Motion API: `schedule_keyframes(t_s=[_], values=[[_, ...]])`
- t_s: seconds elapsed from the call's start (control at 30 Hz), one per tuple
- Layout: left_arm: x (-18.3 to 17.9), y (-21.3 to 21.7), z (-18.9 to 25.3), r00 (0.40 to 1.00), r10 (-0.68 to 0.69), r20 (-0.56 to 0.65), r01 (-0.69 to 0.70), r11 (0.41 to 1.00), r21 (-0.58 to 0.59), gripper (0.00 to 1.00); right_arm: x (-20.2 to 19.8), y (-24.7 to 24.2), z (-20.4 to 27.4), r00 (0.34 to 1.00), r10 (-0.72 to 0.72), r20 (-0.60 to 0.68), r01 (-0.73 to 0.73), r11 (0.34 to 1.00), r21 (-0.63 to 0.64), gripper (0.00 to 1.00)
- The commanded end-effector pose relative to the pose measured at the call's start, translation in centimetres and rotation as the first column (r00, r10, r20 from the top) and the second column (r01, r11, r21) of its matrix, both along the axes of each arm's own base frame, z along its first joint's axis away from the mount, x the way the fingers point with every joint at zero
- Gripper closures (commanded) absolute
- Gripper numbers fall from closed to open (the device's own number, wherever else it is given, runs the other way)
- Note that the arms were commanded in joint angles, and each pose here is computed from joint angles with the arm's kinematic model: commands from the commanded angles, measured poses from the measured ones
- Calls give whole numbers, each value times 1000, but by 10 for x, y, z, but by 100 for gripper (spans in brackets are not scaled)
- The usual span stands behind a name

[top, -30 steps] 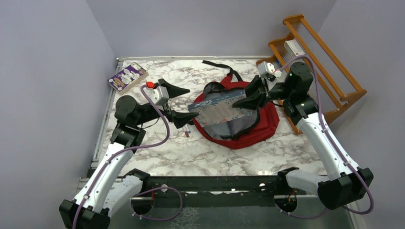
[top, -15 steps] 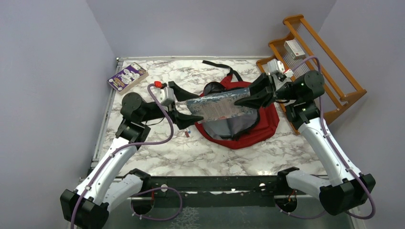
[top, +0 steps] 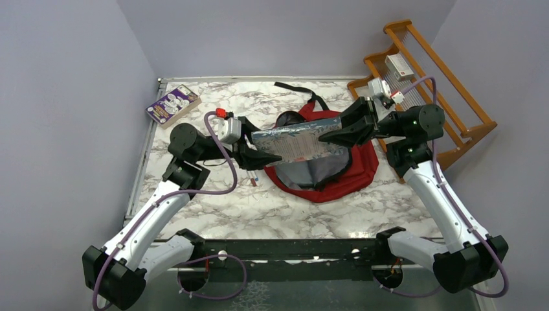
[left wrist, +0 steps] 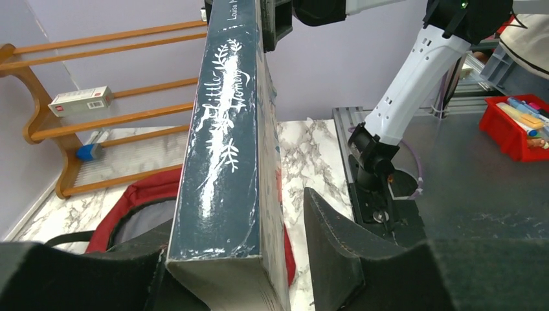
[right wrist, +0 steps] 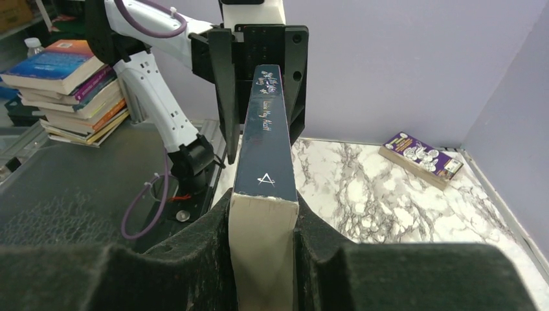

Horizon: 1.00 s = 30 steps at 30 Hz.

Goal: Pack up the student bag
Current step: Pick up the book from the center of the board.

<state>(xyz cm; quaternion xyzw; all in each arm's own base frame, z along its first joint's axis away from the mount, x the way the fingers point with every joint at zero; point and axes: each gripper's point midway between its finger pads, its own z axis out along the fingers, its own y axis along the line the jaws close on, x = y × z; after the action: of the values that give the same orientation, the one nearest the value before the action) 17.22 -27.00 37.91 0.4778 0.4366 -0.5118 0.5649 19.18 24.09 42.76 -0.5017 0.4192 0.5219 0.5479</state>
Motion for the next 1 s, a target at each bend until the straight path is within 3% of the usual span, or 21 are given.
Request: schedule_keyframes(t_s=[0.0, 0.17, 0.7, 0.83, 0.97], values=[[-12, 0, 12, 998, -49, 40, 50, 998, -24, 51, -3, -4, 26, 995, -62, 73, 55, 994, 90, 100], [-13, 0, 14, 998, -50, 42, 51, 998, -35, 37, -6, -5, 30, 995, -59, 75, 50, 993, 107, 100], [-9, -5, 5, 998, -64, 25, 64, 997, -30, 39, -21, -7, 36, 995, -13, 98, 1, 992, 123, 100], [-9, -5, 5, 997, -68, 30, 69, 997, -29, 55, -18, -6, 33, 996, -19, 92, 8, 993, 117, 99], [-8, -6, 6, 997, -68, 33, 69, 997, -30, 85, -13, -6, 30, 996, -26, 80, 17, 994, 109, 99]])
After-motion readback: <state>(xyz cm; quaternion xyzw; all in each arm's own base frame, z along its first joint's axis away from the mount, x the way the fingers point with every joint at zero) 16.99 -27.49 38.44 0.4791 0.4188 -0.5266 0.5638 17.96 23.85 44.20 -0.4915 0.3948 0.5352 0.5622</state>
